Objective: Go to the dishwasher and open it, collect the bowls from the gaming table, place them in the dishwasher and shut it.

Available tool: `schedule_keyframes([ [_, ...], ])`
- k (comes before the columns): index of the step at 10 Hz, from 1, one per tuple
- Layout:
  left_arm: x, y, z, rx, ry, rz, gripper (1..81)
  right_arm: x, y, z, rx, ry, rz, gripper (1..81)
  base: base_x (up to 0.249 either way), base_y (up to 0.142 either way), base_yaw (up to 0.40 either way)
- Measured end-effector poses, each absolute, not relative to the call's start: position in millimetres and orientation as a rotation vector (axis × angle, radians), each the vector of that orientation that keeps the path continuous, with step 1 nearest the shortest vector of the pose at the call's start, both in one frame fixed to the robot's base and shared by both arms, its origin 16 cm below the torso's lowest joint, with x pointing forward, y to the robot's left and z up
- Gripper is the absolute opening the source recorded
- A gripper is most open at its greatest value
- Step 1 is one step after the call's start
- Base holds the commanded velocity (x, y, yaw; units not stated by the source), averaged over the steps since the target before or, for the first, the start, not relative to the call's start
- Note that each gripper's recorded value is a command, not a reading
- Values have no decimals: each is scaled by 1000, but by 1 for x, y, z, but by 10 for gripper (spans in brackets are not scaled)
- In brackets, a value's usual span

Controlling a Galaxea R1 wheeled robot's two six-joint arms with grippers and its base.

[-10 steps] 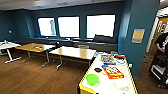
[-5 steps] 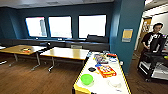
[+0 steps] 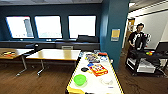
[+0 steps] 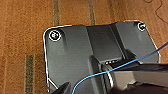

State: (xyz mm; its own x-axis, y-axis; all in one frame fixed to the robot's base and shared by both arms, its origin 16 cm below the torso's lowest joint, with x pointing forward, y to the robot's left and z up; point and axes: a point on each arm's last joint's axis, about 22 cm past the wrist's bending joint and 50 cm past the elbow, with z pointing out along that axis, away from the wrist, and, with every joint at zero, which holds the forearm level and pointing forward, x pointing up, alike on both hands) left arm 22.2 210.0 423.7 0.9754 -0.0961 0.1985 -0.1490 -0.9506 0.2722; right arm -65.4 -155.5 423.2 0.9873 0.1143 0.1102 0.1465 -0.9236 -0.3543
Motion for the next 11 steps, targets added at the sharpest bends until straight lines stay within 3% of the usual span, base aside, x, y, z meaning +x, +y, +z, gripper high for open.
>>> schedule_keyframes([
  [9, 23, 208, 424, 2832, -179, 265, 811, -63, -156, 423, -2763, -188, -127, 811, 0, 0, -31],
  [11, 24, 208, 424, 2831, -180, 267, 811, -63, -156, 423, -2763, -189, -128, 811, 0, 84, 0],
])
